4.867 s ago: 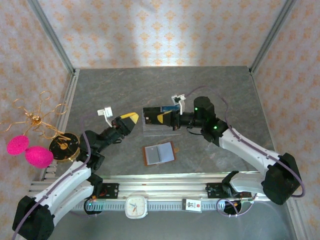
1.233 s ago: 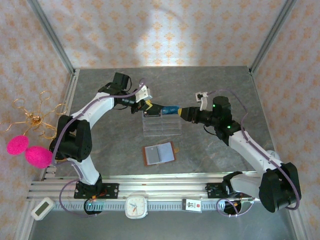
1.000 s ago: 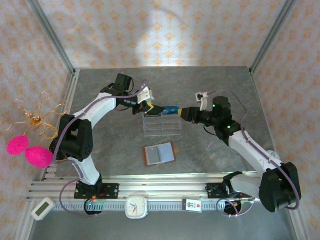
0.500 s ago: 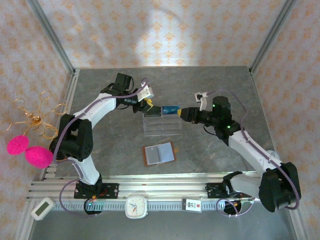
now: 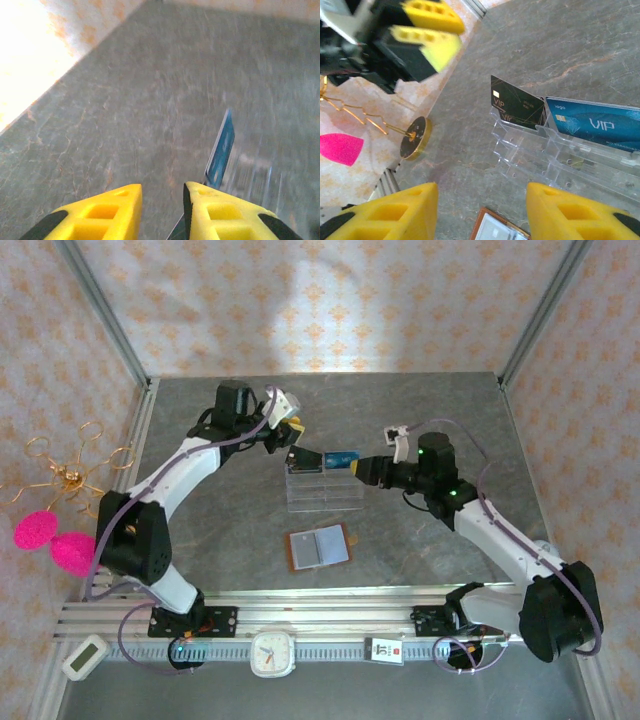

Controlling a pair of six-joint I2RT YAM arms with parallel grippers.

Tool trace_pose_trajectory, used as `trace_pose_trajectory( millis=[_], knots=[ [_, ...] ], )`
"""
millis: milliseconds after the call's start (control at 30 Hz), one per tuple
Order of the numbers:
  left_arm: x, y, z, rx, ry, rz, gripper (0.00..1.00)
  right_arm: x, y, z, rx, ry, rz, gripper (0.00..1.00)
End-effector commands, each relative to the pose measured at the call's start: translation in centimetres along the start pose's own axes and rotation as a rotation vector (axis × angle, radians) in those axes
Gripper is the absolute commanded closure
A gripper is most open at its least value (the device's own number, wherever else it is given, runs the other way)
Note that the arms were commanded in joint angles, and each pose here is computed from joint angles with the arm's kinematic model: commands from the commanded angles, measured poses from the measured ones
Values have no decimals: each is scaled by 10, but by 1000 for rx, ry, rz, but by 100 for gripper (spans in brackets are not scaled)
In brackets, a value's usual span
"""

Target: Take the credit cards out of the card holder

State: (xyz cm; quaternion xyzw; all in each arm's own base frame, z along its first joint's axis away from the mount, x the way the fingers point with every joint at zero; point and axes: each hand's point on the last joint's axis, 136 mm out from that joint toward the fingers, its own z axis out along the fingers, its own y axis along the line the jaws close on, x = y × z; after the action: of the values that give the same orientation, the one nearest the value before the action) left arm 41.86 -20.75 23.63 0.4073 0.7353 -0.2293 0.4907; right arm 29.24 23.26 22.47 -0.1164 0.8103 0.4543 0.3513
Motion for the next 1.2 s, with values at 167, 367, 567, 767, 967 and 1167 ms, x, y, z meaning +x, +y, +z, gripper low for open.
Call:
trace_pose_trajectory(
  millis=[167, 367, 567, 767, 967, 1167],
  knots=[
    [-38, -3, -58, -191, -433, -431, 67, -16, 5, 41, 202, -14, -118, 39],
    [-14, -28, -99, -240, -539, -602, 56, -24, 2, 97, 366, -20, -202, 16],
    [-15, -43, -144, -308, -618, -627, 32, -35, -17, 145, 524, -6, -280, 14],
    [-20, -45, -163, -338, -658, -641, 1, -42, -26, 174, 616, 21, -332, 14],
    [-18, -43, -162, -354, -644, -644, 1, -37, -38, 182, 717, 72, -379, 15],
    [-17, -40, -163, -370, -644, -662, 1, -31, -44, 173, 774, 91, -402, 16]
  ],
)
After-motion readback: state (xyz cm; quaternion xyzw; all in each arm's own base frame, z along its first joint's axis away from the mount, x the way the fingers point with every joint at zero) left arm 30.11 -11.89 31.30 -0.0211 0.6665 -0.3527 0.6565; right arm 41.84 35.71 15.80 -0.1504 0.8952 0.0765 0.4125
